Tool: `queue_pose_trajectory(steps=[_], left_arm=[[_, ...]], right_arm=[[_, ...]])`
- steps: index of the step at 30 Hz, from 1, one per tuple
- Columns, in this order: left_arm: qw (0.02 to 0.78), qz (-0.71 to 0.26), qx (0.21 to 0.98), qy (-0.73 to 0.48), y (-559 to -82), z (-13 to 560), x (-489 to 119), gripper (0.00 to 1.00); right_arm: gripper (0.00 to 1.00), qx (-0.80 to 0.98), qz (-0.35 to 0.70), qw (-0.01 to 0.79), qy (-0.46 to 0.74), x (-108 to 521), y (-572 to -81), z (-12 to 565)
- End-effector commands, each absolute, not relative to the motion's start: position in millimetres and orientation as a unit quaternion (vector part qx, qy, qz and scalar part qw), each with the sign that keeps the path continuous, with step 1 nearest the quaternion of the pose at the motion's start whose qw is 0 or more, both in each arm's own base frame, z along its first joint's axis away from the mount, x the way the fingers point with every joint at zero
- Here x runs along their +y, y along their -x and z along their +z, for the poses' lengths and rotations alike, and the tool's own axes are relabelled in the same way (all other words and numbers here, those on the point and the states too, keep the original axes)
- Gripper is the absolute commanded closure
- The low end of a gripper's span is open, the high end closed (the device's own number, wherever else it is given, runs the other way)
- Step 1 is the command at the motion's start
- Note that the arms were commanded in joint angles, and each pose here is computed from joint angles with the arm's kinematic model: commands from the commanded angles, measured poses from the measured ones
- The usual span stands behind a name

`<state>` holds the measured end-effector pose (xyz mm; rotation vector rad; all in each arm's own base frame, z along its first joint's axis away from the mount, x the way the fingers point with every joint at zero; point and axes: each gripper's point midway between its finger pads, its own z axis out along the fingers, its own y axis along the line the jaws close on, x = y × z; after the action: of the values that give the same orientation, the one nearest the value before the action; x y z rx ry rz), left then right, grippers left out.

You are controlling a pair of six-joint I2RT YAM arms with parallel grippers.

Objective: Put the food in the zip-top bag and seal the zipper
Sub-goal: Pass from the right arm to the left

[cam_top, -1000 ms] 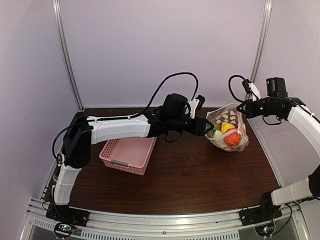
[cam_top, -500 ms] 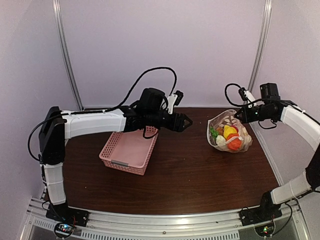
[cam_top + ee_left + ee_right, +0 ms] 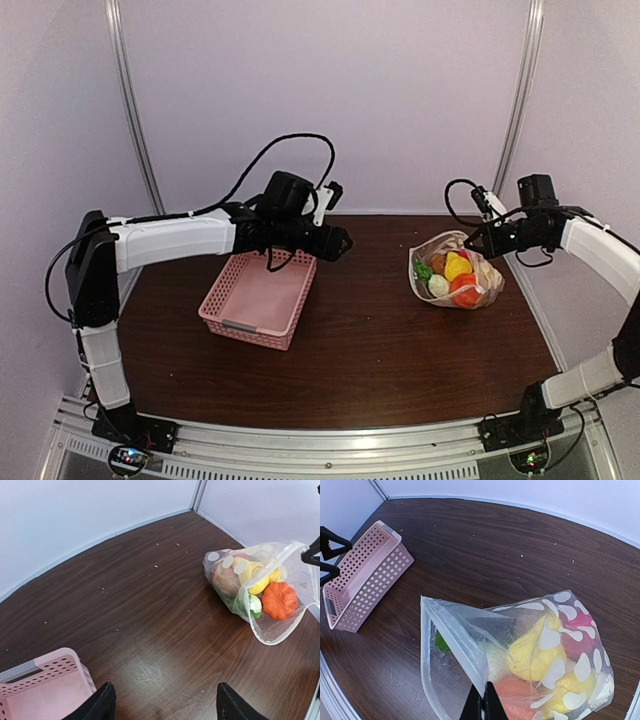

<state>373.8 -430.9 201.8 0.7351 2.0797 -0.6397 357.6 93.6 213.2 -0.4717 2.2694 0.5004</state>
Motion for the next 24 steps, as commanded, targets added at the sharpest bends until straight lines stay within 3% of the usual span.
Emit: queue_pose_trajectory(steps=[1, 5, 10, 17, 22, 24], left_arm=[[0.438, -0.205, 0.827, -0.288, -384, 217, -406, 0.30], [0.435, -0.229, 0.808, -0.326, -372, 215, -414, 0.29], [0.457, -0.291, 0.716, -0.441, -336, 215, -434, 0.30], [0.493, -0.242, 0.568, -0.613, -276, 195, -443, 0.31], [0.475, -0.316, 0.567, -0.594, -252, 205, -467, 0.27], [0.464, -0.355, 0.599, -0.547, -253, 219, -484, 0.24]], right_arm=[[1.00, 0.881, 0.212, 0.371, 0.206, 103, -340, 213], [1.00, 0.871, 0.237, 0.363, 0.232, 116, -326, 216], [1.00, 0.846, 0.278, 0.348, 0.293, 139, -299, 228], [1.00, 0.827, 0.297, 0.310, 0.363, 148, -265, 232], [1.00, 0.821, 0.315, 0.293, 0.377, 154, -254, 232], [1.00, 0.816, 0.318, 0.289, 0.386, 158, -251, 233]])
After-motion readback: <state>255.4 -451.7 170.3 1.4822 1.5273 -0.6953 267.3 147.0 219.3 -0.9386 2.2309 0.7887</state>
